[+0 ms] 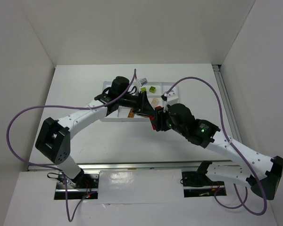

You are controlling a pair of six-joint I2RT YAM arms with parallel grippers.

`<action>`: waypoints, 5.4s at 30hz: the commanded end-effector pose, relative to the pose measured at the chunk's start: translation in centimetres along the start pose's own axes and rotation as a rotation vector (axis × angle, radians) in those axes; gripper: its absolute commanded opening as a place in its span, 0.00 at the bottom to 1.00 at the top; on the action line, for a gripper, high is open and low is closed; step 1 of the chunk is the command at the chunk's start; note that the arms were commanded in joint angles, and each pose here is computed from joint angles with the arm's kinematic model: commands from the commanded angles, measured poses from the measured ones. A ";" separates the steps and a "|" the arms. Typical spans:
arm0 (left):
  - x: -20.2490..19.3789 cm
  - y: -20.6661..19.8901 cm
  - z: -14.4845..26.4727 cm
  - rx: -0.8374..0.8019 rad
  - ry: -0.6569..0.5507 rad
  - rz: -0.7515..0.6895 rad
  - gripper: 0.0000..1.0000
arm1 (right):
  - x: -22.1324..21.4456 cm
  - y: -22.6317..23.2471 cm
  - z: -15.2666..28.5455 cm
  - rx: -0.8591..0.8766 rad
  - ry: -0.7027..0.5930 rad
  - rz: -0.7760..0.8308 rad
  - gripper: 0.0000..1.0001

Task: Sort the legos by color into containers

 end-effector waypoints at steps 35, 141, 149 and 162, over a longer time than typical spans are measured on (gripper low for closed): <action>-1.7 1.5 12.7 0.023 -0.081 -0.111 0.00 | 13.2 8.3 -1.2 0.449 -0.228 0.065 1.00; 2.6 4.3 16.4 0.158 -0.315 -0.213 0.00 | 9.5 -5.4 -13.8 0.267 -0.041 -0.322 0.14; 2.9 6.8 17.9 0.440 -0.377 -0.146 0.00 | 7.2 -13.7 -13.7 -0.261 -0.029 -0.346 0.12; 2.0 7.1 16.0 0.503 -0.340 -0.117 0.00 | 5.5 -20.6 -17.4 -0.534 -0.016 -0.312 0.17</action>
Point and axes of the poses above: each gripper's point midway between its finger pads, its own z axis back along the fingers, its own y axis along the line the jaws close on, x = y × z, the point moved 3 cm from there along z, back along the fingers, and after that the axes turned 4 degrees about -z, right-handed, at the moved point
